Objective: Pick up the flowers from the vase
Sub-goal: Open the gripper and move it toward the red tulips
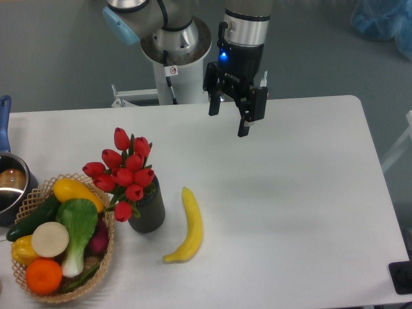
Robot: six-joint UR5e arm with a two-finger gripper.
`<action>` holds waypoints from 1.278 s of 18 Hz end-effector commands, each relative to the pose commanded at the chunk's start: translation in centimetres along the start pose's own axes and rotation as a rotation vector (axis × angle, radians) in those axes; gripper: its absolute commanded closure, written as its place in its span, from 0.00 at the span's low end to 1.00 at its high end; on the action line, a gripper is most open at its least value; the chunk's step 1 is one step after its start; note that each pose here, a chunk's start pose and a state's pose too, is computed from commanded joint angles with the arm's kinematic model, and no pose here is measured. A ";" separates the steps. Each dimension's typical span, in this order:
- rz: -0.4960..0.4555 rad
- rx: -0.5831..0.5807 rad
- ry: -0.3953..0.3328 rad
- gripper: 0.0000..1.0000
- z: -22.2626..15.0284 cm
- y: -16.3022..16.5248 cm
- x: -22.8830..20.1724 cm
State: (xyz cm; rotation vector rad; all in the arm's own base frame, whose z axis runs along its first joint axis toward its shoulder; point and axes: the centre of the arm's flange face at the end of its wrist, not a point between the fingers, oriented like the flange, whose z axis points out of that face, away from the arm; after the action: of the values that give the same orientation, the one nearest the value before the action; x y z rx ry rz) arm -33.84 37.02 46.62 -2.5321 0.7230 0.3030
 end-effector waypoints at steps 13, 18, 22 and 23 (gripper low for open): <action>-0.097 0.093 0.010 0.00 0.6 -0.6 -0.1; -0.199 0.118 0.008 0.00 0.6 -0.9 -0.3; -0.395 0.195 0.045 0.00 1.0 -1.5 -0.6; -0.405 0.196 0.046 0.00 1.1 -1.5 -0.8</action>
State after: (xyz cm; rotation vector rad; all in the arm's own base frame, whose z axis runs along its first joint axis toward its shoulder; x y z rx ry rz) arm -33.77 38.99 46.52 -2.4301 0.2295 0.0324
